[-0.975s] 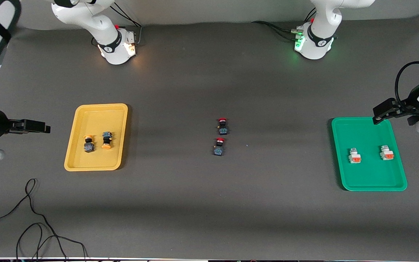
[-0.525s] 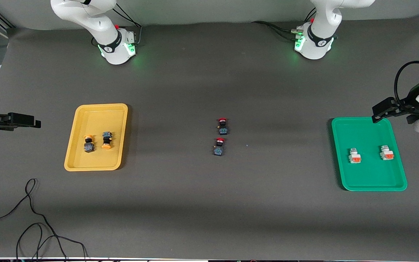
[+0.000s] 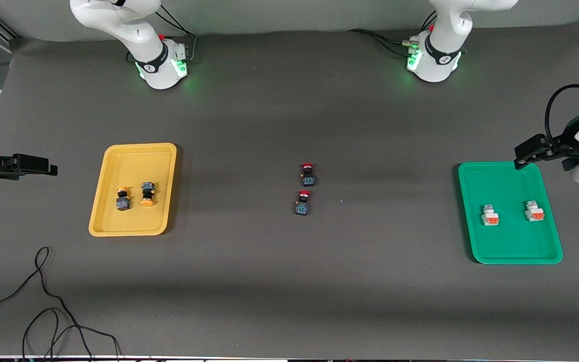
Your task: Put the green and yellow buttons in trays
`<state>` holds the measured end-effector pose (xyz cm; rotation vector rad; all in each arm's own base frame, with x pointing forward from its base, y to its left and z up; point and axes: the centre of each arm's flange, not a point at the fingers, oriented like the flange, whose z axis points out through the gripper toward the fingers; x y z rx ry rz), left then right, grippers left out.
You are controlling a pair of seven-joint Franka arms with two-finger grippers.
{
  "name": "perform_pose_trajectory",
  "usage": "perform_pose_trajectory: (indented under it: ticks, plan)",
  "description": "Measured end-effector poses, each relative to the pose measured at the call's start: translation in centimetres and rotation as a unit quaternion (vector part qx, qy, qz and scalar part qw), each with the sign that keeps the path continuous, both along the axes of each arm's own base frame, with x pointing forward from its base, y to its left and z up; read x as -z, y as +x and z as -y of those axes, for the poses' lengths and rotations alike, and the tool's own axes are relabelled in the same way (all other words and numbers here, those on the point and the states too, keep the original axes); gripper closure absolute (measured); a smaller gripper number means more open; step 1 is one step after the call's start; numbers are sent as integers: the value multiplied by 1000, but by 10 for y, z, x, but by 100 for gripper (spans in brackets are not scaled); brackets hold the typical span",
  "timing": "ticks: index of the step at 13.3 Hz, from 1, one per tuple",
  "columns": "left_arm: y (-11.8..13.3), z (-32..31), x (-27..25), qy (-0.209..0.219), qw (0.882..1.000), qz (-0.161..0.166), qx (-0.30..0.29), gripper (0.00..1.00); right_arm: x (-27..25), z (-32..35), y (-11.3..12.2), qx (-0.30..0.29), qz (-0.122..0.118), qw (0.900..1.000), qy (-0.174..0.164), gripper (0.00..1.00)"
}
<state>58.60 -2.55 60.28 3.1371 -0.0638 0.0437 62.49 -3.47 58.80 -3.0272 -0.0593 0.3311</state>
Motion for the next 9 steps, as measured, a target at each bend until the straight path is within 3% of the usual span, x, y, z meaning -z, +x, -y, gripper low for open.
perform_pose_trajectory:
  ticks: [4, 9]
  plan:
    - [0, -1, 0, 1, 1000, -2, 0, 0, -4, 12, -3, 6, 6, 1000, 5, 0]
    - [0, -1, 1, 1, 1000, -3, -1, 0, -4, 7, -18, -13, 30, 999, -4, 0]
